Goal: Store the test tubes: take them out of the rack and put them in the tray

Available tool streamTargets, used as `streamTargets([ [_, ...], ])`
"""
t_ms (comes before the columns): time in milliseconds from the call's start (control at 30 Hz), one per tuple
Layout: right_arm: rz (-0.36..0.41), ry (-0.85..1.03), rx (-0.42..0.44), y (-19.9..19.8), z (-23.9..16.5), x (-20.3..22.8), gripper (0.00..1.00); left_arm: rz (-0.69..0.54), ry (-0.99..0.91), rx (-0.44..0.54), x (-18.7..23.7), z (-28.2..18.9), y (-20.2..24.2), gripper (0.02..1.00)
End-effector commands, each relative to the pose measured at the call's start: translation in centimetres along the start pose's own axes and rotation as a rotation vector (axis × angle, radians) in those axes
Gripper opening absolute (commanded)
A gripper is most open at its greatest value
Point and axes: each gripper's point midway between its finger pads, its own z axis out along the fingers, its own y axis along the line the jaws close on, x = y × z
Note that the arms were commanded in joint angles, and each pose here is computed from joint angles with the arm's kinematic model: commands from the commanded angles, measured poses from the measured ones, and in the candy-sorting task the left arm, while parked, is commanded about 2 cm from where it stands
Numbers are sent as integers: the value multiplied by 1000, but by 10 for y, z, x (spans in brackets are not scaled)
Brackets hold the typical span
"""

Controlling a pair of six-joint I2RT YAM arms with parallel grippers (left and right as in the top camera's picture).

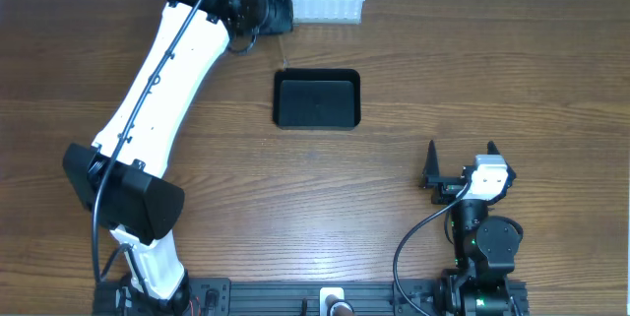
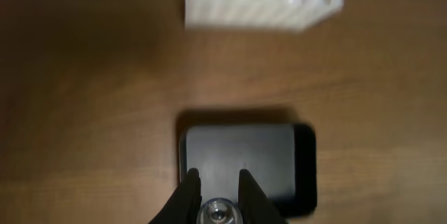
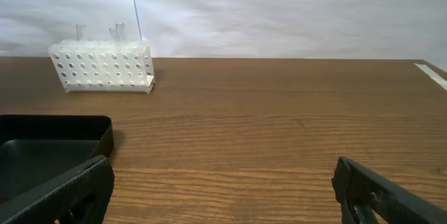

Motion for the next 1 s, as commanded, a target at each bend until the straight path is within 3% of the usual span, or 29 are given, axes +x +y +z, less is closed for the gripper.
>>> streamTargets([
  [33, -8, 1, -10, 2, 0, 2, 991, -15, 59, 28, 17, -15, -8, 49],
  [433, -8, 2, -10, 2, 0, 2, 993, -27, 324, -52, 73, 1, 9, 80],
  [1000, -8, 2, -10, 2, 0, 2, 993, -36, 468, -107, 77, 73, 9, 77],
])
